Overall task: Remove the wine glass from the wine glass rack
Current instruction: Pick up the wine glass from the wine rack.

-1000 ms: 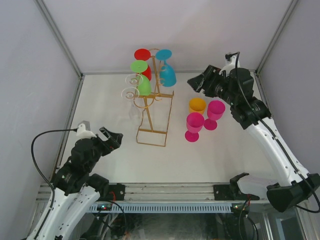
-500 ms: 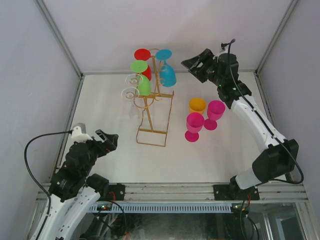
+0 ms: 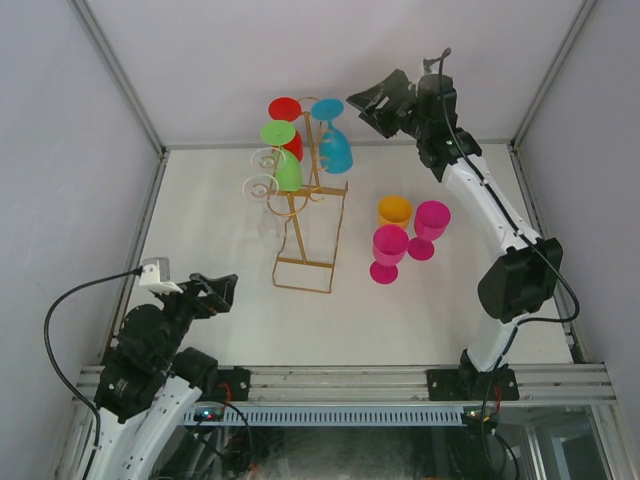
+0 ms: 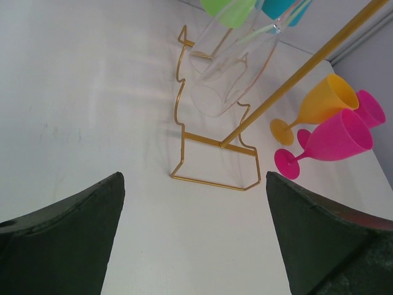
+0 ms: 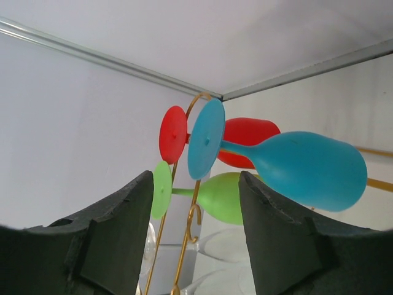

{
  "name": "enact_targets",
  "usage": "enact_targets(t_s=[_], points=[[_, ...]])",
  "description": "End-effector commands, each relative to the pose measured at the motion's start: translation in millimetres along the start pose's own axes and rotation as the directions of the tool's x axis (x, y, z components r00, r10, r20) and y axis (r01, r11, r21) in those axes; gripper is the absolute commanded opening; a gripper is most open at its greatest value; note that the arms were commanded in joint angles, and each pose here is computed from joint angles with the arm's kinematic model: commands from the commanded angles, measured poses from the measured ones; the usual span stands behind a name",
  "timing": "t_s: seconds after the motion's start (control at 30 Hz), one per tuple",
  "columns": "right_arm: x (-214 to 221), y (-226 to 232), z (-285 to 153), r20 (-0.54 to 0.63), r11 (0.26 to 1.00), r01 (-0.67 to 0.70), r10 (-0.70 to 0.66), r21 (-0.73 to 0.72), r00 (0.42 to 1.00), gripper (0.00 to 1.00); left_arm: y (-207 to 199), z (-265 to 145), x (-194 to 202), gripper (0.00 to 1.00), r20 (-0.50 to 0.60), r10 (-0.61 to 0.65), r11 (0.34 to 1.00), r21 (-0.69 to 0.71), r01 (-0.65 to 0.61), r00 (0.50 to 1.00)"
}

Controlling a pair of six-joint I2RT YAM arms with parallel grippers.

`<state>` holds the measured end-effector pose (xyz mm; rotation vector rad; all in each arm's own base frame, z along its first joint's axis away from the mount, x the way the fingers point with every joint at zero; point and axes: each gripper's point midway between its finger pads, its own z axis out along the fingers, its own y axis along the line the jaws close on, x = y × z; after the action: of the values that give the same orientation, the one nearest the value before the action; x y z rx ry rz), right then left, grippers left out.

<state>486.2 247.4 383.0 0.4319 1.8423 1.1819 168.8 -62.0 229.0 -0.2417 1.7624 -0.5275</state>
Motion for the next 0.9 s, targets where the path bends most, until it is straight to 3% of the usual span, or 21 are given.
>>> enact_targets(t_s=[0.0,0.47,0.87], points=[[-9.3,15.9,6.3,0.016,0.999,-0.004,0.004,-0.040,1.000,0.57,-13.8,4.1,-0.7,1.00,-0.008,0.031,0.997,0.072,-0.030,0.999],[-7.9,6.2,37.8,-0.039,1.000,0.003,-0.003,0.002,0.999,0.55,-13.9,5.2,0.8,1.00,-0.020,0.021,0.998,0.067,-0.020,1.000],[-5.4,8.5,41.9,-0.069,1.000,0.001,-0.001,-0.012,0.998,0.47,-13.5,6.6,2.2,1.00,-0.025,0.022,0.998,0.064,-0.021,0.999]])
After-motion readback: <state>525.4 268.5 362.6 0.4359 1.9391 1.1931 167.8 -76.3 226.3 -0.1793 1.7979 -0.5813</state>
